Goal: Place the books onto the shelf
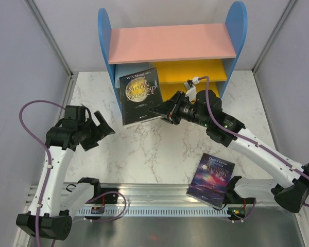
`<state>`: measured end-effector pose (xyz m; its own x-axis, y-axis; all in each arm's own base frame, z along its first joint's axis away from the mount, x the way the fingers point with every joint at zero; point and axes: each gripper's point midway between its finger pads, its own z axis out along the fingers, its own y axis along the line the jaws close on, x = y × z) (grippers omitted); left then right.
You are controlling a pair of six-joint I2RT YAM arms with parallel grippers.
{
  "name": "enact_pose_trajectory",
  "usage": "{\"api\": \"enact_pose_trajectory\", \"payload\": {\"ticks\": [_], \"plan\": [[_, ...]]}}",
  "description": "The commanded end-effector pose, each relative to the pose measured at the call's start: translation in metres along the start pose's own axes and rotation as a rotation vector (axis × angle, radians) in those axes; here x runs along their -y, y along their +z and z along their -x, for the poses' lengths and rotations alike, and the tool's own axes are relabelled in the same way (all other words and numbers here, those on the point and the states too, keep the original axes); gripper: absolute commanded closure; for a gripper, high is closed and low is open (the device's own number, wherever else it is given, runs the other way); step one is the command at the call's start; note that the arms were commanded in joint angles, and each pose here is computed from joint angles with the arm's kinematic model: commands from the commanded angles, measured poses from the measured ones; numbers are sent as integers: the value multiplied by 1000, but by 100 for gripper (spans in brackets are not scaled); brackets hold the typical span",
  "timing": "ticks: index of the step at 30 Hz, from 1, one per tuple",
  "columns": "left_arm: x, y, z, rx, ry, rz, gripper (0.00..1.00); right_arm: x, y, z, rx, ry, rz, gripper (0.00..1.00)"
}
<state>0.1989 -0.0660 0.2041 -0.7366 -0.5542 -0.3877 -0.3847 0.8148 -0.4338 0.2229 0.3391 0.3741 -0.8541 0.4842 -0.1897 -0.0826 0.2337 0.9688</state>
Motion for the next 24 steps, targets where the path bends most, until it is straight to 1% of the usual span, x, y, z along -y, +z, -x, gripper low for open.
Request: {"api": "enact_pose_trajectory", "payload": {"ticks": [1,4,8,10,13,14,16,20,24], "plan": [[-2,0,-3,-2,33,-8,2,-83,-20,14,44,-9,333,100],[-2,-1,-3,-1,37,-8,2,-82,-15,19,56,18,358,100],[-1,0,-3,-7,41,-8,2,-85,-6,40,88,32,384,100],[0,0,-3,-7,42,-11,2,-79,6,47,85,46,369,100],[1,-1,-3,-6,45,-16,2,-78,22,71,107,53,368,100],[2,-1,-4,-6,45,-19,2,-87,23,74,103,48,387,100],[3,-2,-4,-6,44,-26,2,-80,40,87,104,61,375,100],[6,-5,-3,-2,44,-38,2,-79,70,106,96,78,379,100],[8,-8,-2,5,47,-46,2,-85,89,118,83,80,388,100]]}}
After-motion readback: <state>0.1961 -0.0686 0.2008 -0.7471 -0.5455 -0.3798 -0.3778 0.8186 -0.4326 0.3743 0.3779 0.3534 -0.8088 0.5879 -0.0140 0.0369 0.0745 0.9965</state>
